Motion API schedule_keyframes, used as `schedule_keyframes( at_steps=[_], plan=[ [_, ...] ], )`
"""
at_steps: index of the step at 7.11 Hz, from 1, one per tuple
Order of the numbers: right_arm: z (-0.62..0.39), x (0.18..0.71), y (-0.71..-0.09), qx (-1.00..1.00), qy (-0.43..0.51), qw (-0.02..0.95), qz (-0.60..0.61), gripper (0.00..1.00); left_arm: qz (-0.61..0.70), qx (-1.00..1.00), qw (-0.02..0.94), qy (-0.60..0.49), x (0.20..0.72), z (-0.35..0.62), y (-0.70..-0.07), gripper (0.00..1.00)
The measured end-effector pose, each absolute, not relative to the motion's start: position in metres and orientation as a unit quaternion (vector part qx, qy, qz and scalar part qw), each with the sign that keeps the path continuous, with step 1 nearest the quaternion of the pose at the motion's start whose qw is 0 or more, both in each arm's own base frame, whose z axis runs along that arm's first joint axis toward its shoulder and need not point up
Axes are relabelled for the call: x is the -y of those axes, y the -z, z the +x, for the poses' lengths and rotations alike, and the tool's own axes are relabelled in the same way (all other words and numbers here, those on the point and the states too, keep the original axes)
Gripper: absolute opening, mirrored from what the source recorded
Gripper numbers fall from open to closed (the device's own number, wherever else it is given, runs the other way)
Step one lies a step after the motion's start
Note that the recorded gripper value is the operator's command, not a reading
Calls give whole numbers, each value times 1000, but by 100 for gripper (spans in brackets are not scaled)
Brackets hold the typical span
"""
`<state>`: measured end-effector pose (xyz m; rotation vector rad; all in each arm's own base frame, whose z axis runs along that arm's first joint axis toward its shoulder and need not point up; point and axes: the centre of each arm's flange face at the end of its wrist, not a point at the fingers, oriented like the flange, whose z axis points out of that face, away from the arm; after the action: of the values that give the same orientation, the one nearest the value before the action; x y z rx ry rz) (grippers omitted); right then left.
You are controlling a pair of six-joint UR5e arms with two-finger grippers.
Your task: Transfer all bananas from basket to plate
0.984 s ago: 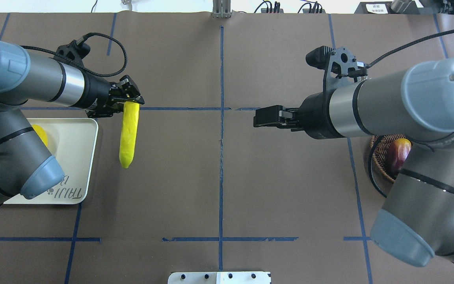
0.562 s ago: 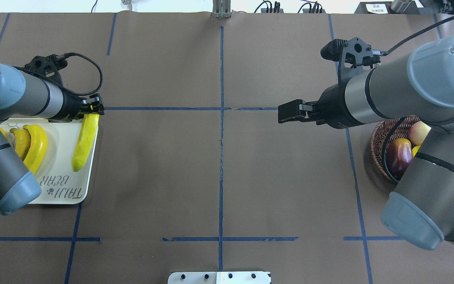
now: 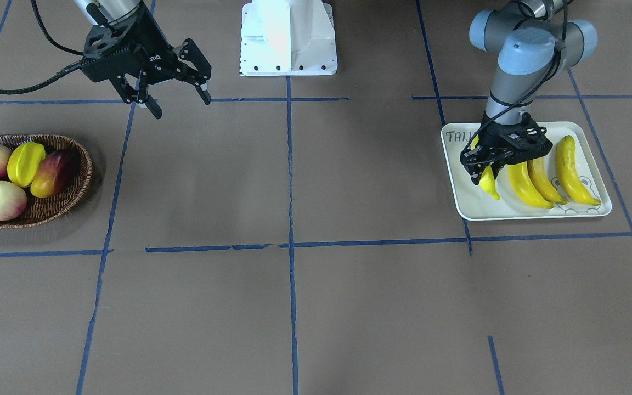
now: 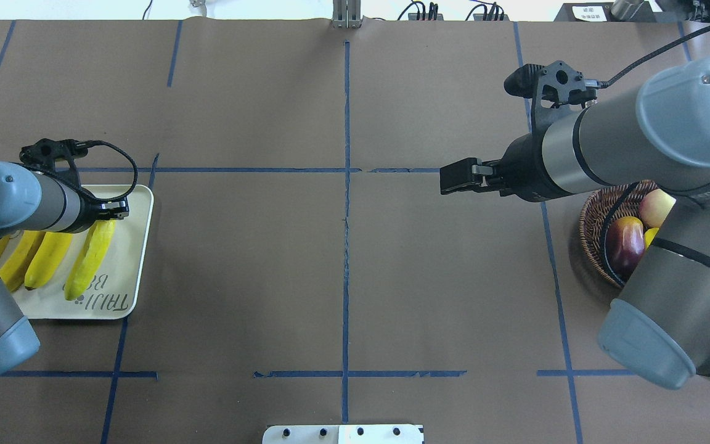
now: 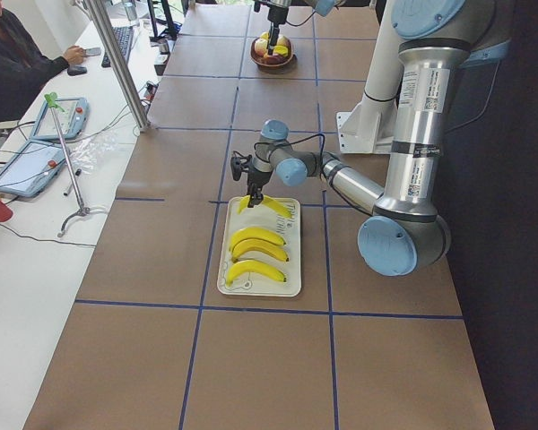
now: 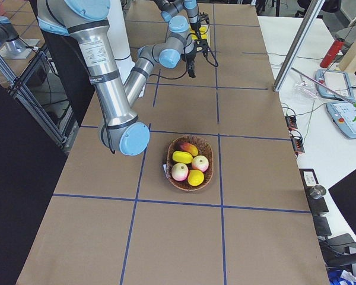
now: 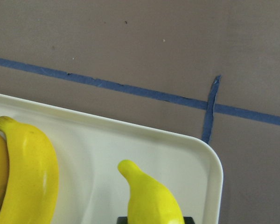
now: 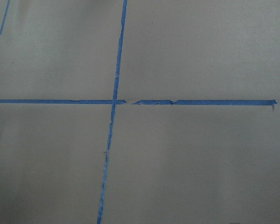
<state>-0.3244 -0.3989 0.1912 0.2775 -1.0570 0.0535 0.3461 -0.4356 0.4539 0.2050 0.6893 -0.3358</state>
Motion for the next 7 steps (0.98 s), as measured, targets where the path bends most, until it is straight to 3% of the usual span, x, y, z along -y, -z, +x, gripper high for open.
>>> schedule_keyframes(
  at_steps=[4, 7],
  plan=[
    [-318, 403, -203, 491, -31, 861, 129, 100, 109, -321, 932, 125, 432, 341, -458, 100],
    [-272, 423, -263, 411, 15, 901, 137, 100, 125, -276, 953, 27, 433, 287, -410, 100]
  ],
)
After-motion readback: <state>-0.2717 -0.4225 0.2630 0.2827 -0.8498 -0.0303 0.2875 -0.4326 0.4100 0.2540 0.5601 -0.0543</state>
